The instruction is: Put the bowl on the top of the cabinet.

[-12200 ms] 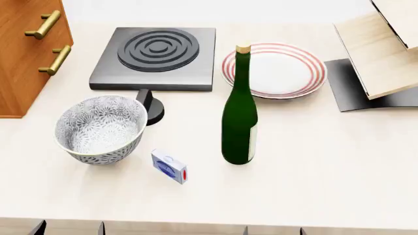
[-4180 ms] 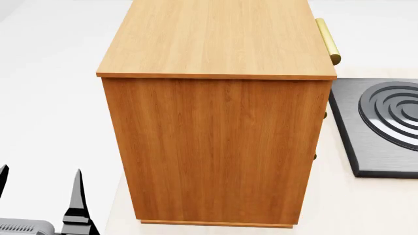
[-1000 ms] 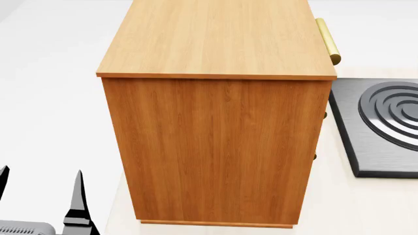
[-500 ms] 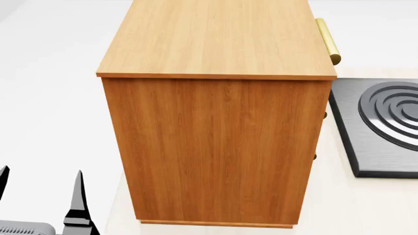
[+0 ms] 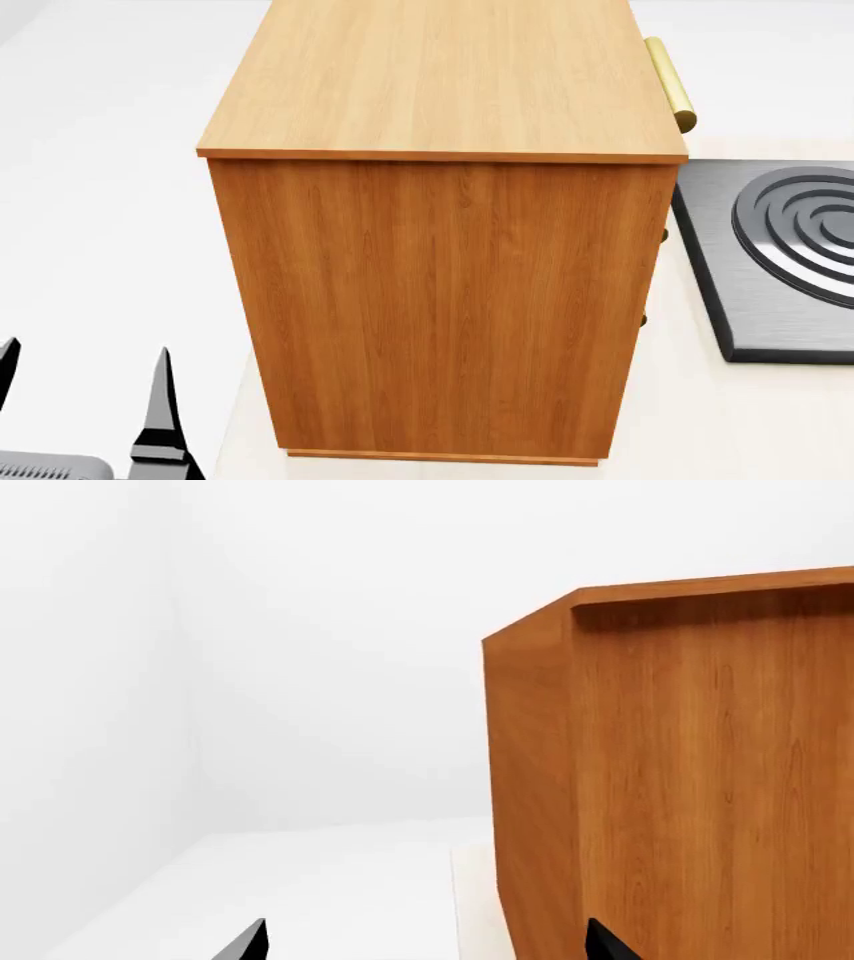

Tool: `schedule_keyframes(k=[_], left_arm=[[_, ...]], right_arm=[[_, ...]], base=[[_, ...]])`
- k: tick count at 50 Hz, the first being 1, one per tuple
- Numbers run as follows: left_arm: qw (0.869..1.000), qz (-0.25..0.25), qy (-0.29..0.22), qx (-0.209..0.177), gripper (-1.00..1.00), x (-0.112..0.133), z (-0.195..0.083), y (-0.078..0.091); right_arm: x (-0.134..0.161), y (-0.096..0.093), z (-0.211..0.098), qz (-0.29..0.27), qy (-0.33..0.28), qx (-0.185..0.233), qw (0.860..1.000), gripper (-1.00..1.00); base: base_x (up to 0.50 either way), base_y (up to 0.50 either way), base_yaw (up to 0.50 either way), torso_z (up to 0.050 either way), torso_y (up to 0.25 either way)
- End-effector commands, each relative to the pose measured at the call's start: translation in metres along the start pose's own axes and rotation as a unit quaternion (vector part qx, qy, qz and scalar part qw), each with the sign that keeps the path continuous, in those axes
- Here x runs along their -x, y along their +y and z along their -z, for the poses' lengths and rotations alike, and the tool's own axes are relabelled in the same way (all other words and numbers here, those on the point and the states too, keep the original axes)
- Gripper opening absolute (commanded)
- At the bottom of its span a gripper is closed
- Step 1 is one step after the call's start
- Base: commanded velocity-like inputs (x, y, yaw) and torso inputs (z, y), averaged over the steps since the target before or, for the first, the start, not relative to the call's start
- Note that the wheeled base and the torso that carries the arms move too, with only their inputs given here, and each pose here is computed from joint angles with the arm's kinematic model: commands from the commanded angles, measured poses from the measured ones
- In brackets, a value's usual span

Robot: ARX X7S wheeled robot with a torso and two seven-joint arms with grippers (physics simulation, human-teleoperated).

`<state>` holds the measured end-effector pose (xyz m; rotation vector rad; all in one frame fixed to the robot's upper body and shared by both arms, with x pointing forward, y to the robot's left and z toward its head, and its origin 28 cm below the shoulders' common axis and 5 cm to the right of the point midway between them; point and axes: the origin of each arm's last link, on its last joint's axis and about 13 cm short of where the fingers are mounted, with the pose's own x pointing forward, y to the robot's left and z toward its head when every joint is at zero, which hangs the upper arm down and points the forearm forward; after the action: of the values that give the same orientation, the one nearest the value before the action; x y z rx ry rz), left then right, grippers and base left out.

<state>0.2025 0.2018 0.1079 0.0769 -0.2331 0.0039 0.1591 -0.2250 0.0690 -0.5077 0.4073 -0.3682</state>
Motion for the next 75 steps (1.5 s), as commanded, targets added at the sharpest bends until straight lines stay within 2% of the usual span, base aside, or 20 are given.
schedule_keyframes(k=[1,75], left_arm=[[1.0,0.001,0.0,0.001,1.0,0.0005,-0.0006,-0.0005],[1.0,0.001,-0.003,0.001,1.0,0.0036,0.0036,-0.0005]], right_arm=[[-0.0011,0.0005,0.0013,0.0,0.002,0.001,1.0,1.0],[-0.0098,0.0056,0.004,0.004,0.005,0.0,1.0,1.0]], base=[[0.0,0.0,0.0,0.0,0.0],[0.0,0.0,0.0,0.0,0.0]])
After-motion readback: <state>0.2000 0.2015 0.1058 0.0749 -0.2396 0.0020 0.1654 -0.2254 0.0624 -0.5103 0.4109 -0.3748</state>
